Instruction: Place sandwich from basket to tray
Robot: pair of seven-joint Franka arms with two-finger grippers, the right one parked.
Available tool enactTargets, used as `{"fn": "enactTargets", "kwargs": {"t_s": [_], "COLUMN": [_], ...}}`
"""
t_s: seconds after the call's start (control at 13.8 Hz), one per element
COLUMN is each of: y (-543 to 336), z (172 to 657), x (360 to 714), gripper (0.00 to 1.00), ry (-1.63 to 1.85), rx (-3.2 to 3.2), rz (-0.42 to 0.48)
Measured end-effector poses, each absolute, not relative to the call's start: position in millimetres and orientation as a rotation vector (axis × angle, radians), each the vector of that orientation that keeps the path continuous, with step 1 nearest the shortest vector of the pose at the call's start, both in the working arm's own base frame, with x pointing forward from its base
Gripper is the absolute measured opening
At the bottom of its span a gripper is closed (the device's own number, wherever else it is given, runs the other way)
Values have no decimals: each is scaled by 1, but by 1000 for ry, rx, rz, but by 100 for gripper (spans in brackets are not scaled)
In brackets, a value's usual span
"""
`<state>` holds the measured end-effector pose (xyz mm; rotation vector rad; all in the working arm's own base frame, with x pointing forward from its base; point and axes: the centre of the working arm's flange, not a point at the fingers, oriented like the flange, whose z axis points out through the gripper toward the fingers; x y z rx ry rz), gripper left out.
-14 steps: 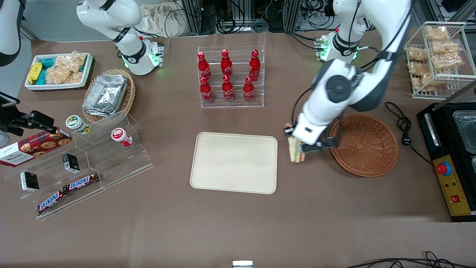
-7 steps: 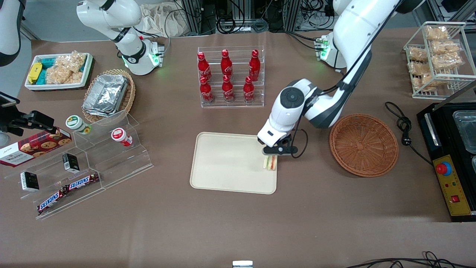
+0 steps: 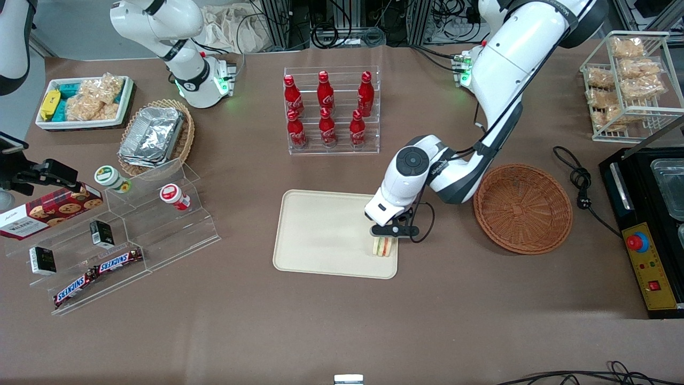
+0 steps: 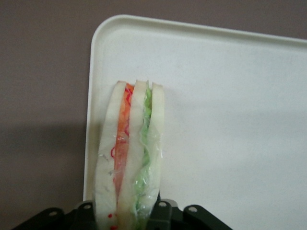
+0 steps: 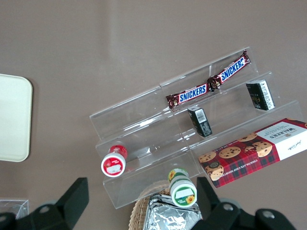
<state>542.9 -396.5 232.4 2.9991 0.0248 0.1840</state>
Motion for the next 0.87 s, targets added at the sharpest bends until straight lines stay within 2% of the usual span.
{"fn": "enactTargets", "kwargs": {"t_s": [0.14, 0.36, 0.43, 0.65, 0.87], "y": [-397, -362, -344, -308, -272], "z": [257, 323, 345, 408, 447], "x": [553, 580, 587, 595, 592], "gripper": [65, 96, 100, 100, 100], "ry": [124, 265, 323, 452, 466], "rx": [2970, 2963, 2970, 2937, 2941], "rz": [243, 355, 371, 381, 272]}}
